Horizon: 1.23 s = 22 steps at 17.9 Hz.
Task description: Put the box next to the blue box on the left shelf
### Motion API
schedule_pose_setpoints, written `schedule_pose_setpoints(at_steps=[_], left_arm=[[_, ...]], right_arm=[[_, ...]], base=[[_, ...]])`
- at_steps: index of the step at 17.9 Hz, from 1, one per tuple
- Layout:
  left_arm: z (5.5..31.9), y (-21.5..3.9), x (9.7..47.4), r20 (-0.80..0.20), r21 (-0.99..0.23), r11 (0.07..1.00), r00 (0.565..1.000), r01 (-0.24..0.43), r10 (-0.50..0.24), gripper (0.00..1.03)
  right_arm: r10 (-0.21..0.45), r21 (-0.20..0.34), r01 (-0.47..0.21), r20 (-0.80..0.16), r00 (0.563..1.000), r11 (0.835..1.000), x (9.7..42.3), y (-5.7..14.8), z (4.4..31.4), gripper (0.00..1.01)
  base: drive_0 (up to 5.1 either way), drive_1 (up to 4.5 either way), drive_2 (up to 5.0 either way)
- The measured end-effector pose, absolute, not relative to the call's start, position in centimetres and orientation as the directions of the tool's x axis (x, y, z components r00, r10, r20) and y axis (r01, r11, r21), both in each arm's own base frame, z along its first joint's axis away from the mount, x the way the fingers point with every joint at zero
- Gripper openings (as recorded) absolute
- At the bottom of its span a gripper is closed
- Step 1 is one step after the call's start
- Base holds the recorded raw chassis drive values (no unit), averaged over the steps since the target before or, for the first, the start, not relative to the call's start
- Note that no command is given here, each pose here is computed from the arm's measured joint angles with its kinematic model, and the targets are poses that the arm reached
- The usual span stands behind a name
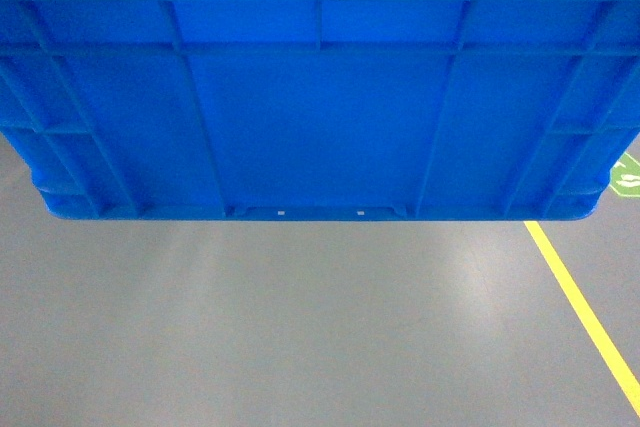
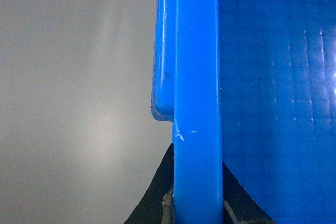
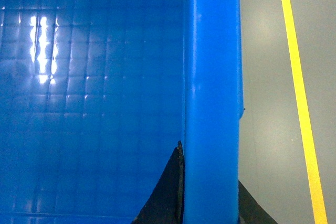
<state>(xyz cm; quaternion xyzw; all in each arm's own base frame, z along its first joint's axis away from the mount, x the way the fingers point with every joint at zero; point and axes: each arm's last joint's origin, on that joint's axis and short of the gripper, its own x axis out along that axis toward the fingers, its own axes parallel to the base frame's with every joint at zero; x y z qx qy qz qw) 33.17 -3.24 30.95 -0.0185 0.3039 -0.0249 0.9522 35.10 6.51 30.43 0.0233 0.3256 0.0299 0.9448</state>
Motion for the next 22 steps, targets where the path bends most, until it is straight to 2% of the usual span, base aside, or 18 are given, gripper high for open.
schedule_pose_setpoints(at_steps=[22], left_arm=[[30.91, -3.25, 33.17, -0.58, -0.051, 0.998, 0.812, 0.037, -0.06, 0.07]], right_arm=[[0.071, 0.063, -0.042, -0.613, 0.787, 0.997, 35.08, 6.51, 30.45, 0.08]], base=[[0.0, 4.32, -4.3]])
